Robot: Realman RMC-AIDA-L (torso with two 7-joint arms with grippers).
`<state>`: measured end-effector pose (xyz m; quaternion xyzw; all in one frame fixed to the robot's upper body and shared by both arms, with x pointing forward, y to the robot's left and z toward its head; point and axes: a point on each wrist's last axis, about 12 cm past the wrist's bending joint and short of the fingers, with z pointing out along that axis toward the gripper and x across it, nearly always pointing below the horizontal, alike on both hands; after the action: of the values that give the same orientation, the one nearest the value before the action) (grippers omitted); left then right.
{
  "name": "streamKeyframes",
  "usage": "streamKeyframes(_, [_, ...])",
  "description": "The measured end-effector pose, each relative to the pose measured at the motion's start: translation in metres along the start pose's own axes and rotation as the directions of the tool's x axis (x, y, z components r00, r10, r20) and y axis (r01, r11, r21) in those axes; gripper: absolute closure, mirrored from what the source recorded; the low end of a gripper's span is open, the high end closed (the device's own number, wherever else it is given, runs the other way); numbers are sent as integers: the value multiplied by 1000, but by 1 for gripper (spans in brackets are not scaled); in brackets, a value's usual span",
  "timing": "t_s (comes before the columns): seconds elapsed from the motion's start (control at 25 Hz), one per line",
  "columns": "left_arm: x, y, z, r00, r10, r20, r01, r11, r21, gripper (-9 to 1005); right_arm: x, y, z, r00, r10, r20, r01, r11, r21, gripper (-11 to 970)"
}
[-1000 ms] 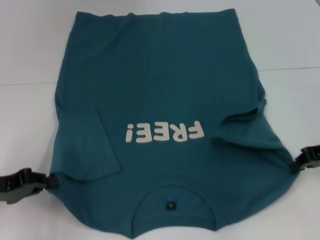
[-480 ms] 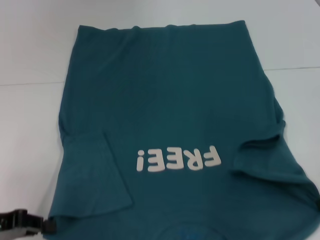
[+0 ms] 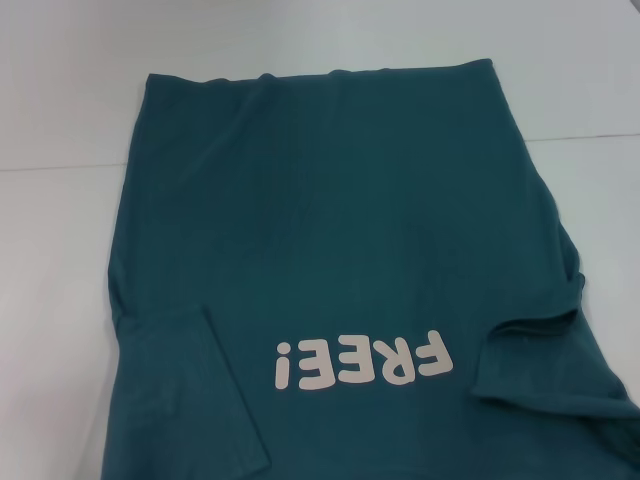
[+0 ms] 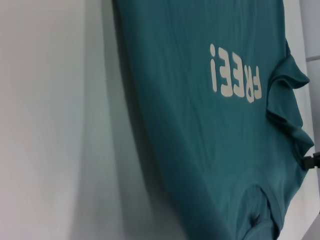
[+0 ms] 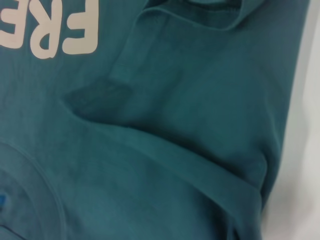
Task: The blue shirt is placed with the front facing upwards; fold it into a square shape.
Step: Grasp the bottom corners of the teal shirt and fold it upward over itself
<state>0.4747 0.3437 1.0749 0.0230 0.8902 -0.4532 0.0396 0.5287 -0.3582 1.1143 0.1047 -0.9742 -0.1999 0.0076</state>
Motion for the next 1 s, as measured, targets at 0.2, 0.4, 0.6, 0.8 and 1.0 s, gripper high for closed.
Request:
streamKeyframes(0.2, [-18, -9, 1, 999, 34, 38, -34, 999, 8, 973, -9, 3, -3, 996, -15, 87, 20, 999, -46, 928])
streamKeyframes(0.4, [-55, -28, 5, 995, 52, 90, -54, 998, 20, 973, -25, 7, -17, 973, -30, 227, 55, 993, -104, 928])
streamKeyframes(0.6, [-102, -47, 11, 988, 33, 153, -32, 999, -9, 975, -48, 6, -34, 926, 9, 379, 31, 994, -101, 928])
streamKeyframes(0.8, [-143, -63, 15, 961, 55, 272, -33, 996, -85, 973, -74, 7, -50, 853, 59, 519, -15, 996, -88, 929])
streamKeyframes(1.0, [-172, -75, 17, 935, 70, 347, -22, 990, -139, 975, -98, 12, -60, 790, 67, 610, -41, 998, -55, 929])
